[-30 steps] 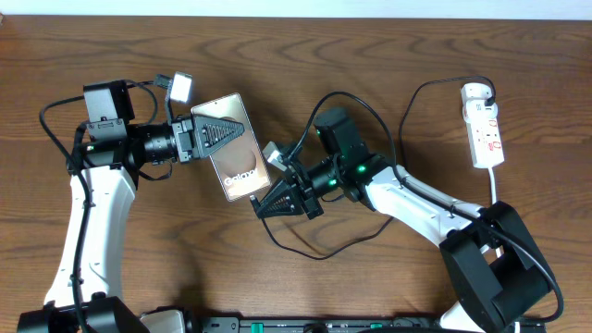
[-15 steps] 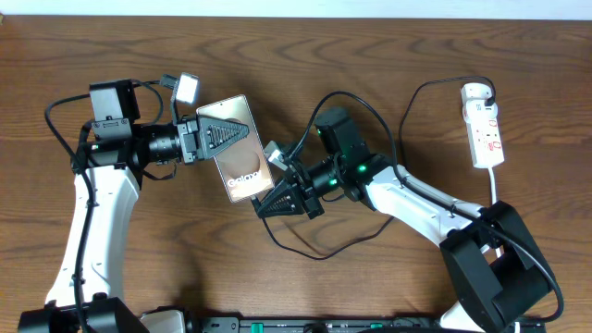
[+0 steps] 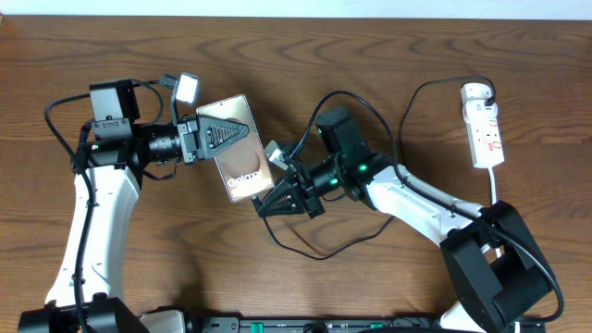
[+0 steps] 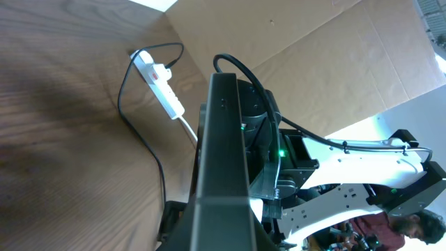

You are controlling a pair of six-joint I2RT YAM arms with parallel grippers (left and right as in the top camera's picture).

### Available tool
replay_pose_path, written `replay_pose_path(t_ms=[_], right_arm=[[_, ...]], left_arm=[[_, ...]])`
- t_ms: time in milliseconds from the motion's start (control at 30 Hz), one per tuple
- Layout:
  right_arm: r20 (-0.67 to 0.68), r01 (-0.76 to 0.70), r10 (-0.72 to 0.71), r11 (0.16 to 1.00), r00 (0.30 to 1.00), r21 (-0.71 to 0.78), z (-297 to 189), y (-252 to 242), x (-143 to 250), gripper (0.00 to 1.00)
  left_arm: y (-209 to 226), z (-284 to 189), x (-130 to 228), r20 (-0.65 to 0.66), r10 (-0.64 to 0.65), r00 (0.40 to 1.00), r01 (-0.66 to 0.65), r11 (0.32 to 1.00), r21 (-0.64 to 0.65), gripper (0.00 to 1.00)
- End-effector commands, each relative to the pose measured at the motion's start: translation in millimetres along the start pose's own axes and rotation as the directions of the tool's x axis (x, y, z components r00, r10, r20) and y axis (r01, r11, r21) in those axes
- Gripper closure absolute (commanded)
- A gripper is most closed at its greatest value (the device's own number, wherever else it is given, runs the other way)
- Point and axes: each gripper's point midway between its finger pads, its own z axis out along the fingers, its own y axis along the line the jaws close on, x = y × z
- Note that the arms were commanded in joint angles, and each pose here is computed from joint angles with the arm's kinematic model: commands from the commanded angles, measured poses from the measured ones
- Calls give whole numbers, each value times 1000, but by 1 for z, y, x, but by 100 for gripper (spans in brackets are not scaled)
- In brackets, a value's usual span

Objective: Plug charger to phone and switch on socket

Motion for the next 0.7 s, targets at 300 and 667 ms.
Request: replay_pose_path(t_ms=[300,667], right_arm=[[15,3,-3,1000,1000,-7,-8,-2,-2,99],[20,35,-34,999,999,-40,-8,4,-5,99]], left_arm=[[-13,1,-2,-7,32,999,-31,998,58,93],[-13,2,-1,-3,115,993,-115,992,59,93]])
